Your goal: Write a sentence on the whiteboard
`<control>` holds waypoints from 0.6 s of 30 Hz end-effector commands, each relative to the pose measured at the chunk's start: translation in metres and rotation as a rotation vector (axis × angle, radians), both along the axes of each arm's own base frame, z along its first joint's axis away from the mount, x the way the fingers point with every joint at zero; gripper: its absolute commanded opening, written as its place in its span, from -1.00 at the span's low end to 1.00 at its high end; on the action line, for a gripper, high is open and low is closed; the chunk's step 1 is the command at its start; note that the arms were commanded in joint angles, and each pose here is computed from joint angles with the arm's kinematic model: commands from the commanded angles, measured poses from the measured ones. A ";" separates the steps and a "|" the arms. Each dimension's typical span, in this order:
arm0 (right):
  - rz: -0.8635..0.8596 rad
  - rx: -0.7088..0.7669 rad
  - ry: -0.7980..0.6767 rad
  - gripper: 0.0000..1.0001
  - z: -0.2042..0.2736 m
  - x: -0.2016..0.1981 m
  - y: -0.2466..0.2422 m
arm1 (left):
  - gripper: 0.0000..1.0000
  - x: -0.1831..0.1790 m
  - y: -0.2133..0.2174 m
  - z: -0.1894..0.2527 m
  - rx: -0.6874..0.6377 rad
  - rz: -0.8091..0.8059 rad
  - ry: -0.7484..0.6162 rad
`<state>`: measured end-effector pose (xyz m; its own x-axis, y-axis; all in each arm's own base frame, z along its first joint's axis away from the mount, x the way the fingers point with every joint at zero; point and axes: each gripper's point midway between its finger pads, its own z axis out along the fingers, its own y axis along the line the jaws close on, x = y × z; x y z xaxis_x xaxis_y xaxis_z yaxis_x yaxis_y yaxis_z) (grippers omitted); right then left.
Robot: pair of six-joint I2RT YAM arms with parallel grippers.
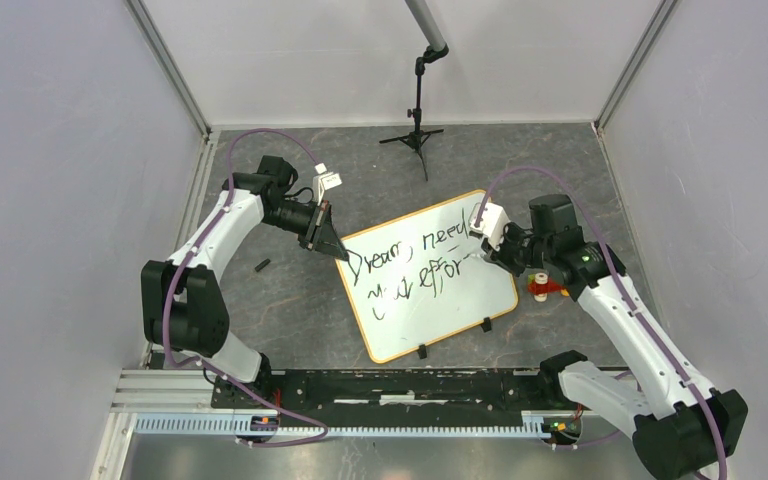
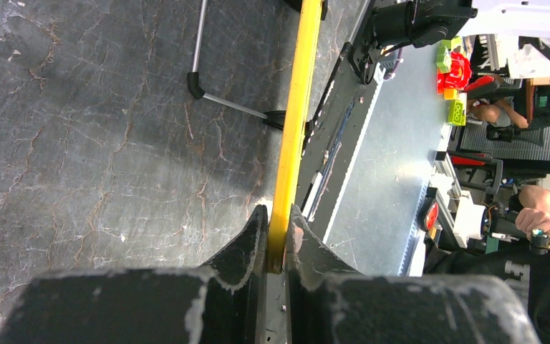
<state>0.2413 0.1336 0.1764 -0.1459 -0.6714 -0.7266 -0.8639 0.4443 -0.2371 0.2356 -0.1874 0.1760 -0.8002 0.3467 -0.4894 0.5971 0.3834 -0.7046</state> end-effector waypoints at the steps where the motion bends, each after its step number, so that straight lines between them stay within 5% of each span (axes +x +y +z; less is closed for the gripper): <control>1: 0.018 0.039 -0.059 -1.00 0.023 0.011 0.007 | -0.95 0.013 0.007 -0.023 0.107 -0.002 -0.049; 18: 0.014 0.034 -0.045 -1.00 0.016 0.017 0.009 | -0.95 0.015 0.006 -0.024 0.106 -0.006 -0.050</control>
